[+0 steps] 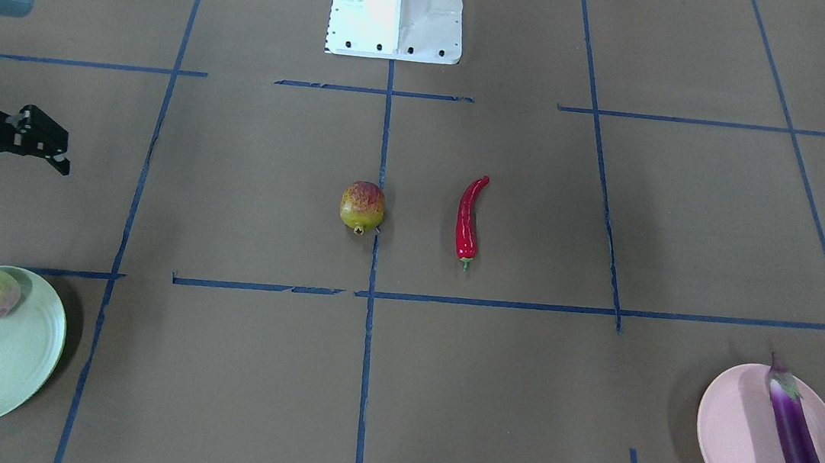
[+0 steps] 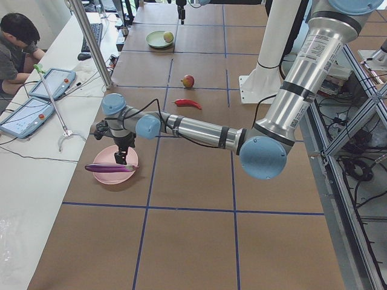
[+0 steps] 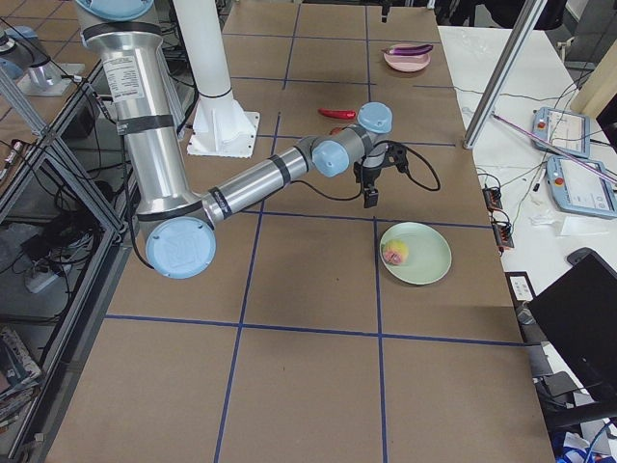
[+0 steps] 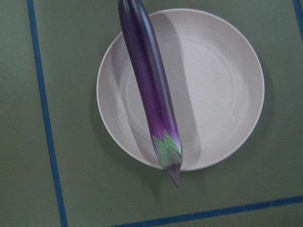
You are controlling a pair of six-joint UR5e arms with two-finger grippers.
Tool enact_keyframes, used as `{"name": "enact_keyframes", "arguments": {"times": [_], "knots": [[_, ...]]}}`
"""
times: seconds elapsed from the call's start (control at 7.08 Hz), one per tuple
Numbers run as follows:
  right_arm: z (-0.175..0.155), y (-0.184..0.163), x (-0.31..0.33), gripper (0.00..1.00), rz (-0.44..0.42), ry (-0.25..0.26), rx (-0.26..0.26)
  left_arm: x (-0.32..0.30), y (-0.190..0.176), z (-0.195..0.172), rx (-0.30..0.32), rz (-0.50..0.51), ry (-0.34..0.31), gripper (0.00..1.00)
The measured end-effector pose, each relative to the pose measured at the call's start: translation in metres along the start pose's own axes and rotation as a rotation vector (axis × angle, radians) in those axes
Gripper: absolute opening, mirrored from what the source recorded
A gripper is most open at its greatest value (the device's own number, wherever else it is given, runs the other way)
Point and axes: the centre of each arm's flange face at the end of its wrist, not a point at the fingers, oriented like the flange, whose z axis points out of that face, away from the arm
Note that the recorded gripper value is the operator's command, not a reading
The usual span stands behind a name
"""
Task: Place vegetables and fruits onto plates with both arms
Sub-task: 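Withdraw the left gripper while the right gripper reaches and grasps the pomegranate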
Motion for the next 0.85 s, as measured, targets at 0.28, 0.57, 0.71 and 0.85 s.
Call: {"name": "enact_keyframes", "arguments": {"times": [0.28,0.57,0.71,0.85], "knots": [[0.035,0.000,-0.111,1.00,0.064,-0.026,-0.022,0.013,0.038,-0.027,-0.036,0.009,-0.007,1.00],[0.062,0.006,-0.233,1.00,0.093,0.041,-0.013,0.013,0.050,-0.027,-0.046,0.007,-0.007,1.00],[0.073,0.010,-0.285,1.00,0.100,0.081,-0.001,0.013,0.051,-0.026,-0.047,0.008,-0.006,1.00],[0.086,0.010,-0.326,1.00,0.108,0.107,0.012,0.014,0.051,-0.026,-0.047,0.009,-0.006,1.00]]}}
